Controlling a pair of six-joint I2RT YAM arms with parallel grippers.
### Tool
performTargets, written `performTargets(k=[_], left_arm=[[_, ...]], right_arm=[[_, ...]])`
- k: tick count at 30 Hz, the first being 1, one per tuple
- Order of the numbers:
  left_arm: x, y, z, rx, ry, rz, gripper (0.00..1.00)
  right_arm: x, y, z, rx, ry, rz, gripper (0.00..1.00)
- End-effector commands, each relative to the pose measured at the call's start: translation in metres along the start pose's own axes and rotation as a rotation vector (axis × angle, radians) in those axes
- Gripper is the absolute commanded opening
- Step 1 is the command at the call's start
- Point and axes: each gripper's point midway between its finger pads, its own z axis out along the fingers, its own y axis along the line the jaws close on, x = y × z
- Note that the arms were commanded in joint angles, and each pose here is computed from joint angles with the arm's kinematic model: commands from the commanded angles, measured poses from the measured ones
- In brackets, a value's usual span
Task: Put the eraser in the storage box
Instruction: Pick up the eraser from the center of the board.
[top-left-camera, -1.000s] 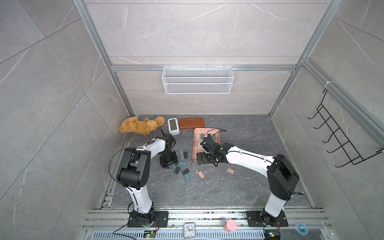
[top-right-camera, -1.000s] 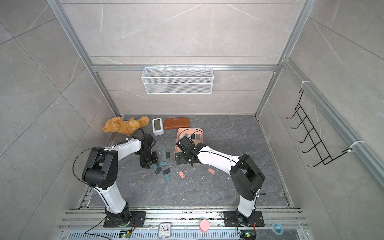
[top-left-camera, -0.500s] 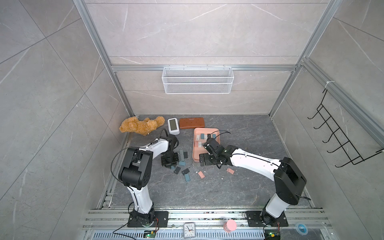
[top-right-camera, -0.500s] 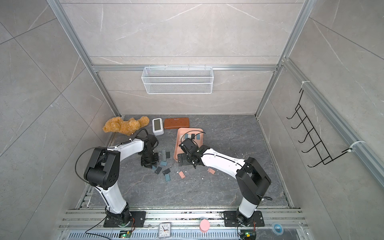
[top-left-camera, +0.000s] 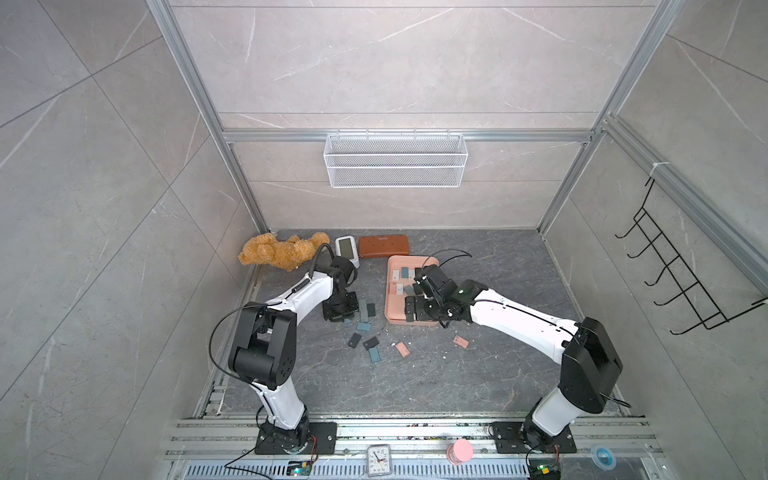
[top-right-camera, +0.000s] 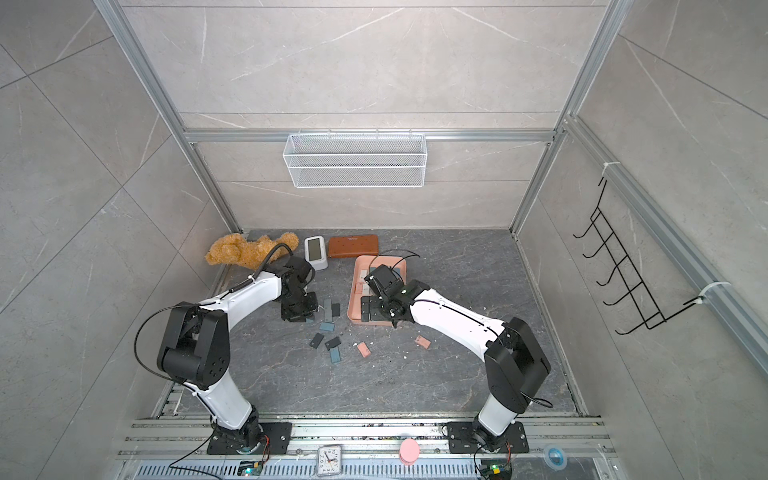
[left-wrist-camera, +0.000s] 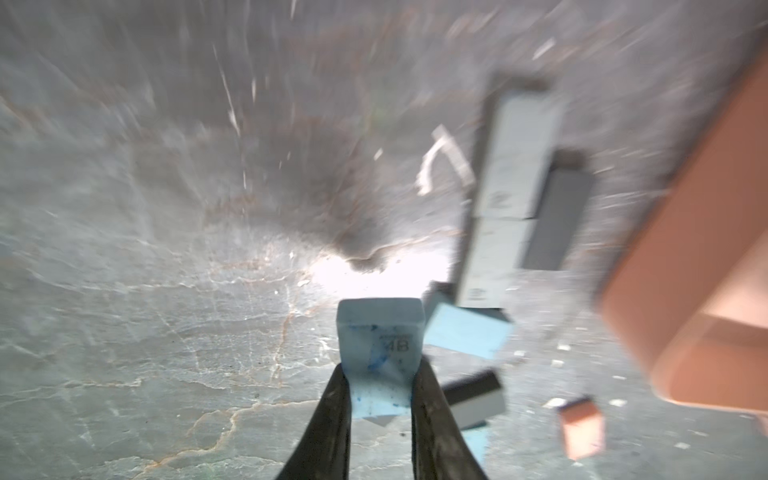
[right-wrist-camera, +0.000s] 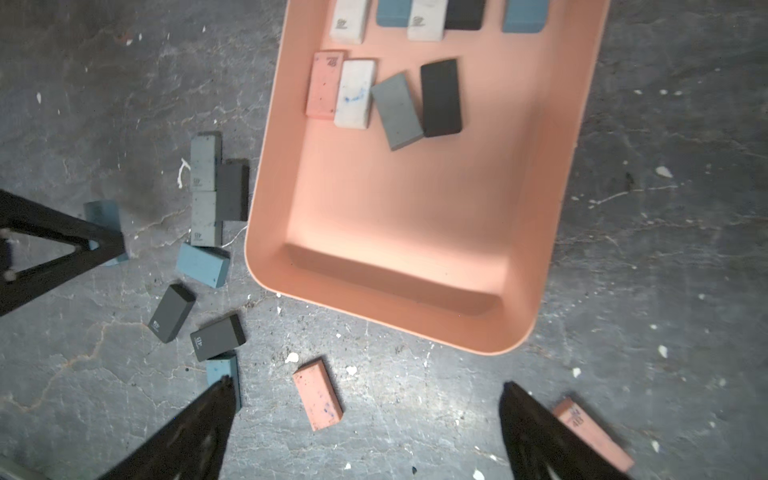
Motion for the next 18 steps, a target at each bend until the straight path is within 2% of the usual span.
performTargets(k=[1, 9, 18], left_arm=[[-0.018, -0.024, -0.034, 0.09, -0.084, -0.019, 0.19], [-0.044, -0.083, -0.051, 0.205, -0.135, -0.014, 0.19], [-0.059, -0.163, -0.038, 0.27, -0.131, 0.044, 0.19]], right_arm=[[-0.01, -0.017, -0.02, -0.001, 0.011, 0.101, 1.0], [-0.024, -0.06, -0.024, 0.032, 0.054, 0.253, 1.0], [-0.026, -0.088, -0.019, 0.022, 0.131, 0.379, 1.0]])
